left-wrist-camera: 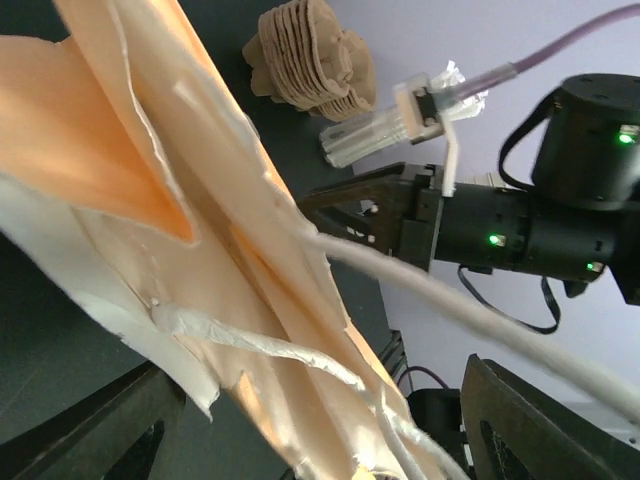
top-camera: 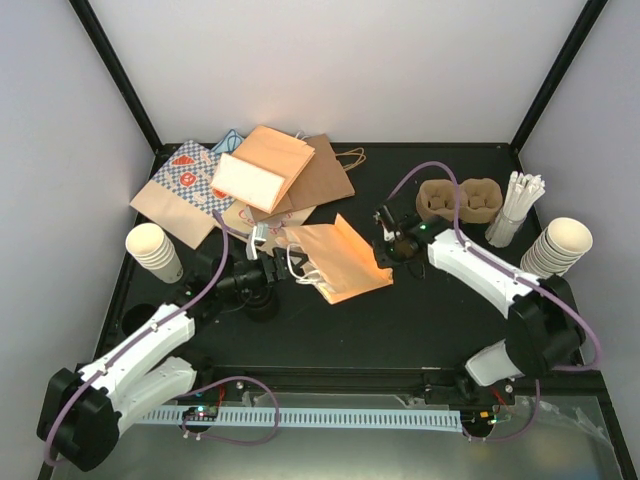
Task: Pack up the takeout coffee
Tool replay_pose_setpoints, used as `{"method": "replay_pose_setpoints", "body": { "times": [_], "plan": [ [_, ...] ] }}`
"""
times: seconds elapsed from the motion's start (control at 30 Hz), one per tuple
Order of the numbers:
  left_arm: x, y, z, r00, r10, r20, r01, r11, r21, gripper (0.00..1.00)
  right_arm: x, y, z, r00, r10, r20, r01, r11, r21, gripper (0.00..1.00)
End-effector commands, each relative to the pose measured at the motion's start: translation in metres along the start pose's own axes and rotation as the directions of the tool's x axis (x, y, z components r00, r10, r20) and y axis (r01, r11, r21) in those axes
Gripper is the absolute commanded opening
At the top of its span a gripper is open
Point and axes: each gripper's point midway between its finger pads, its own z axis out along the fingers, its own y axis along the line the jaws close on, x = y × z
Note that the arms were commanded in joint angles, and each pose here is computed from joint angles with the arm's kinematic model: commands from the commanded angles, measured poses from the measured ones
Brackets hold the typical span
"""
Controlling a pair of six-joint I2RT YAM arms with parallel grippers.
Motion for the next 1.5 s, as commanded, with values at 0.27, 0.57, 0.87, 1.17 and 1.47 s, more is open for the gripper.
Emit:
{"method": "replay_pose_setpoints", "body": {
  "times": [0.27,0.57,0.87,1.17,1.47],
  "plan": [
    [-0.008,-0.029,-0.019,0.996,0.079,0.029,-0.081,0.994,0.073,0.82,-0.015,-0.010,0.028,0.999,0.035,-0.009,-0.035,0.999,-0.016,0.34],
    [-0.011,-0.020,-0.023,0.995,0.083,0.050,-0.083,0.996,0.016,0.84,-0.007,0.004,0.025,0.999,-0.031,-0.016,0.029,0.991,-0.134,0.38],
    [-0.003,-0.010,-0.016,0.998,0.062,-0.002,-0.062,0.998,0.004,0.84,0.000,0.015,0.025,0.994,-0.105,-0.006,0.103,0.986,-0.132,0.46],
    [-0.003,-0.006,-0.014,0.999,0.049,-0.002,-0.049,0.999,-0.004,0.84,0.002,0.005,0.041,0.985,-0.163,-0.061,0.166,0.985,0.050,0.44],
    [-0.001,-0.002,-0.013,0.999,0.040,-0.008,-0.040,0.999,-0.015,0.84,-0.001,0.006,0.042,0.981,-0.185,-0.050,0.189,0.978,0.090,0.23]
  ]
}}
